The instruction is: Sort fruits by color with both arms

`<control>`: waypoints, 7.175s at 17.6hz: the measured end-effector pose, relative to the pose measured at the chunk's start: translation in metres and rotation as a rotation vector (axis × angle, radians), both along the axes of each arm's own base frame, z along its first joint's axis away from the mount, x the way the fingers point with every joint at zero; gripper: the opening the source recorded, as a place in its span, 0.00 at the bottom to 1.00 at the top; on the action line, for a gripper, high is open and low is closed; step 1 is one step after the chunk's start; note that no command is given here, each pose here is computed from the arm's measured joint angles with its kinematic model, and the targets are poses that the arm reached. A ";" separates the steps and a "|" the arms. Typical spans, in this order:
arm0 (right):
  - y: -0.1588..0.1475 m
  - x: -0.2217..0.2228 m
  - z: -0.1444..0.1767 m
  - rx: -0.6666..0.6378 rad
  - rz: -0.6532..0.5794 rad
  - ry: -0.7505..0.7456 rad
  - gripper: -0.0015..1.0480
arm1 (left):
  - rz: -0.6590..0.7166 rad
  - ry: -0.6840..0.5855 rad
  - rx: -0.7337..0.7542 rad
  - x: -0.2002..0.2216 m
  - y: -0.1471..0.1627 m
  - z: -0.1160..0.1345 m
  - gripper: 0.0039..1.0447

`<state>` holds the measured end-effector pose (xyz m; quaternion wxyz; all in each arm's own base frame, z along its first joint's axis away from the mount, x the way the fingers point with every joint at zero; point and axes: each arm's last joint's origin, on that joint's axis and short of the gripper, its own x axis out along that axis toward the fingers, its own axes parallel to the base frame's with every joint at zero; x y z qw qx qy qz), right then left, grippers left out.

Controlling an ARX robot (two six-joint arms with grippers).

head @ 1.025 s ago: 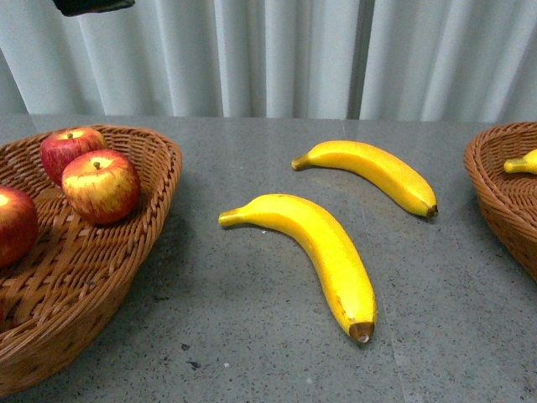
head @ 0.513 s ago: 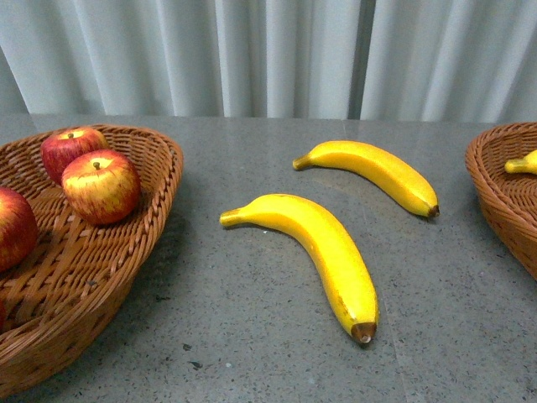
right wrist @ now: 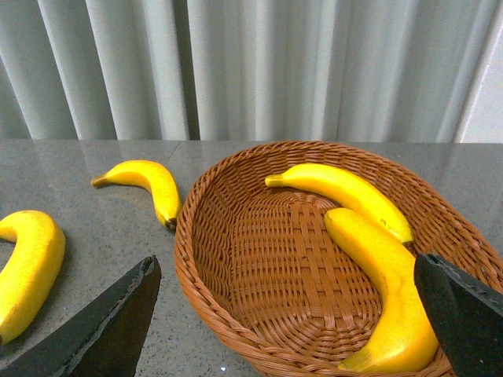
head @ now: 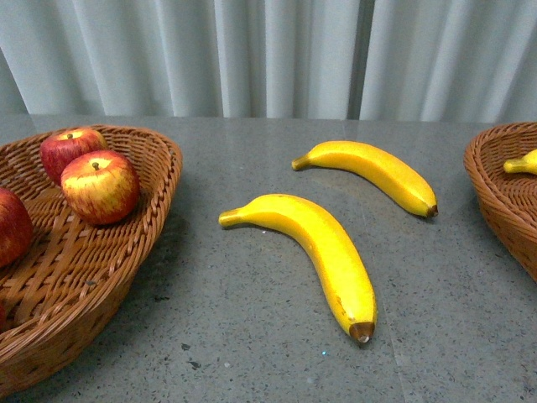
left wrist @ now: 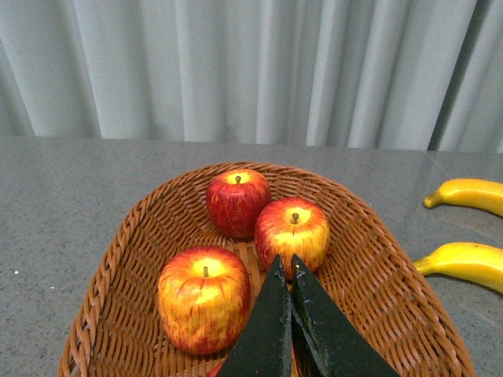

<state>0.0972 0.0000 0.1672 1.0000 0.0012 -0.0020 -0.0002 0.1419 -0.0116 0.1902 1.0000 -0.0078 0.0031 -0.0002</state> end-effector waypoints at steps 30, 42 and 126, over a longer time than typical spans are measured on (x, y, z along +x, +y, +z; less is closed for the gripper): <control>0.000 0.000 0.000 0.000 0.000 0.000 0.94 | 0.000 -0.006 0.002 -0.044 0.012 -0.023 0.14; 0.000 0.000 0.000 0.000 0.000 0.000 0.94 | 0.000 -0.007 0.004 -0.045 0.012 -0.023 0.94; -0.020 0.185 0.088 -0.210 0.170 0.324 0.94 | 0.000 -0.006 0.005 -0.044 0.012 -0.023 0.94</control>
